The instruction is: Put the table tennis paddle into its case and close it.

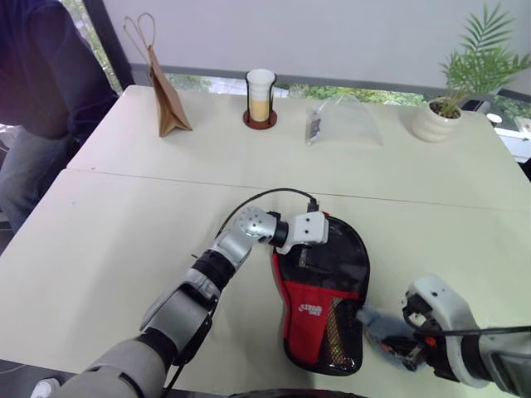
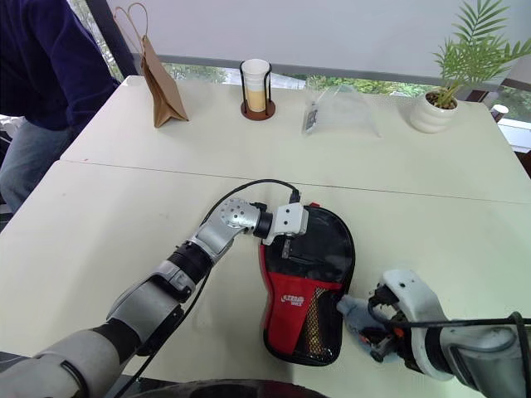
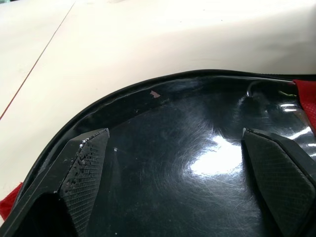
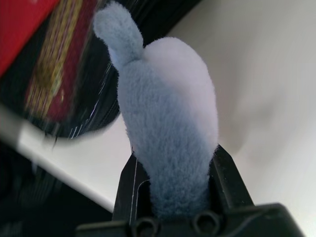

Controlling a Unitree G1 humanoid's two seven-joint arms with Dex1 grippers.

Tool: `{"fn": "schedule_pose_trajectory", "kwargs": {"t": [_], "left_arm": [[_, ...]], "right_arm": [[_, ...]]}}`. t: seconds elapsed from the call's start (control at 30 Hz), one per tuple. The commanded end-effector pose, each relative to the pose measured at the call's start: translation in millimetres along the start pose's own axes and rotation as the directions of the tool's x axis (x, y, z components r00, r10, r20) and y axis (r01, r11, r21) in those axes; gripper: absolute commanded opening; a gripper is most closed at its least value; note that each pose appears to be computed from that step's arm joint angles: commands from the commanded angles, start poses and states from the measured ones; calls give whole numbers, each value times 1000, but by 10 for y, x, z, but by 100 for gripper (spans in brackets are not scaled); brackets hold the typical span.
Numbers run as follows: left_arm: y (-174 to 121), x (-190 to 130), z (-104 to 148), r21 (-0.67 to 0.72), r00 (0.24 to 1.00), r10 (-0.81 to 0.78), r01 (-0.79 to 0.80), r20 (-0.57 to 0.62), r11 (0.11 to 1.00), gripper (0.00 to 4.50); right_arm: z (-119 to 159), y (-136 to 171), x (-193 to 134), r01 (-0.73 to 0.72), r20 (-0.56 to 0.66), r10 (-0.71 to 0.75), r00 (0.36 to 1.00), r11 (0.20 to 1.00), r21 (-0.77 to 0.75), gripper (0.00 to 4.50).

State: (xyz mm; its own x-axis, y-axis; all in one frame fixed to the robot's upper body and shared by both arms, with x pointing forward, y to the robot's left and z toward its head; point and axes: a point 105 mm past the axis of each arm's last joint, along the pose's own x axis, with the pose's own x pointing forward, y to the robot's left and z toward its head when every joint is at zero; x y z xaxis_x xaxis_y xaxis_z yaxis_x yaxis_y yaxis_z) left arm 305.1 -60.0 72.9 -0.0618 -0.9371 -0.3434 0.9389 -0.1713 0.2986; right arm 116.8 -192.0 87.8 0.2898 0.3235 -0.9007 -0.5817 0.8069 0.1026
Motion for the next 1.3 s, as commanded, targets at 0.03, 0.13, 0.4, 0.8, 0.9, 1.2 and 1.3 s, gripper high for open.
{"fn": "schedule_pose_trajectory", "kwargs": {"t": [0.03, 0.13, 0.4, 0.8, 0.9, 1.2, 1.3], "left_arm": [[-187, -8, -425, -81, 986, -47, 34, -160, 996, 450], [-189, -16, -429, -84, 986, -45, 32, -160, 996, 450], [-184, -26, -435, -88, 986, -41, 27, -161, 996, 450], [-112, -44, -383, -91, 991, -8, -4, -134, 996, 450], [-76, -68, -341, -96, 994, 9, -19, -106, 995, 450], [125, -325, -43, -184, 997, 58, -49, 45, 982, 450], [232, -520, 146, -195, 992, 76, -56, 100, 979, 450]], "right_arm": [[-106, 145, 14, -62, -64, 58, 996, 995, -72, 8], [-172, 135, 15, -67, -110, 54, 992, 991, -115, 8], [-268, 65, -31, -107, -196, 66, 978, 972, -211, 8], [301, -473, -86, 93, 56, -82, 995, 970, -225, 8], [449, -581, -44, 112, 102, -91, 991, 970, -216, 111], [954, -667, -271, 98, 229, -23, 973, 942, -320, 446], [1105, -693, -456, 112, 282, 3, 959, 913, -392, 446]]}}
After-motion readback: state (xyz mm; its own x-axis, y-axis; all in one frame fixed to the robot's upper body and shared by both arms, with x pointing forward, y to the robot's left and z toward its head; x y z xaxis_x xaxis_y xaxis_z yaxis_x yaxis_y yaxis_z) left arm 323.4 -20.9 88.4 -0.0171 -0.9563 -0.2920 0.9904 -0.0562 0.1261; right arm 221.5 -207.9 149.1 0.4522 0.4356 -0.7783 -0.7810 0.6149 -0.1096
